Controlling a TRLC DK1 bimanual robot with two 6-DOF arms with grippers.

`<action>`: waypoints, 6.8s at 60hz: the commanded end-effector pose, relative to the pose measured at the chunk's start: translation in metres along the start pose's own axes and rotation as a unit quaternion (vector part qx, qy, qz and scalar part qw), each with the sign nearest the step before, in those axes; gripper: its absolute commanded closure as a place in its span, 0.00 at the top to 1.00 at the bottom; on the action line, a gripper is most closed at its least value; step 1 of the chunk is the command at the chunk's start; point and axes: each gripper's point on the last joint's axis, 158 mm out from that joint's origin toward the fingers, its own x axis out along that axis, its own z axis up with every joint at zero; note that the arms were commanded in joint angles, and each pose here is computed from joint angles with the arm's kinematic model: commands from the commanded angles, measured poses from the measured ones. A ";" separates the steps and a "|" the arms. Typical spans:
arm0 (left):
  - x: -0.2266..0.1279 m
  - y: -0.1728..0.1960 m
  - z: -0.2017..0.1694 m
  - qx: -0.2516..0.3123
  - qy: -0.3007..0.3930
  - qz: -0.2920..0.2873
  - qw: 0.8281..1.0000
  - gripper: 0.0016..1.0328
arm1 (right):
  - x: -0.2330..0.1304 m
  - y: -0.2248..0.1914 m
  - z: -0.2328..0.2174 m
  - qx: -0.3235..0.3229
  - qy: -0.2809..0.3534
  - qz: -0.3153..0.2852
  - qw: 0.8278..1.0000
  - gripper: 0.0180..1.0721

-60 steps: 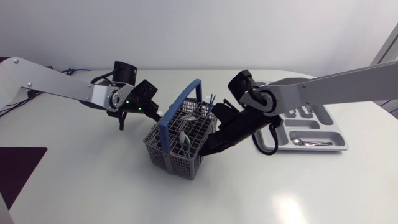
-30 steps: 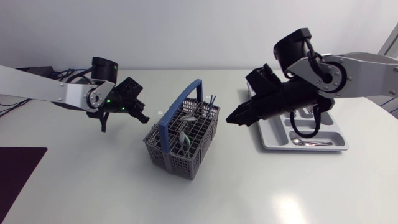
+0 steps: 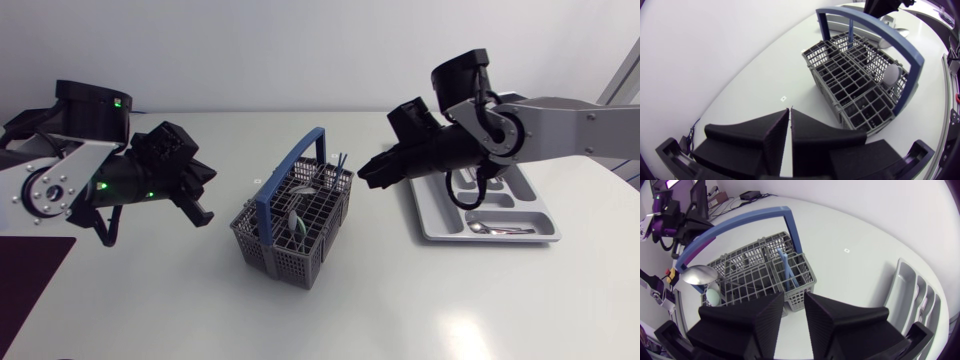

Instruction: Unload the cutlery basket into the drawer organizer.

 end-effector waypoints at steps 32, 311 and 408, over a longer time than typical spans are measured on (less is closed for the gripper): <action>-0.028 -0.065 -0.015 0.045 -0.012 -0.051 0.998 0.21 | 0.031 0.003 0.040 -0.030 -0.021 -0.018 0.999 0.38; -0.042 -0.086 -0.019 0.070 -0.022 -0.059 0.996 0.21 | 0.010 -0.260 -0.037 0.147 0.152 -0.167 0.963 0.75; 0.054 -0.091 -0.021 0.102 -0.013 -0.094 0.990 0.21 | 0.064 -0.043 -0.032 0.138 0.148 0.047 0.978 0.50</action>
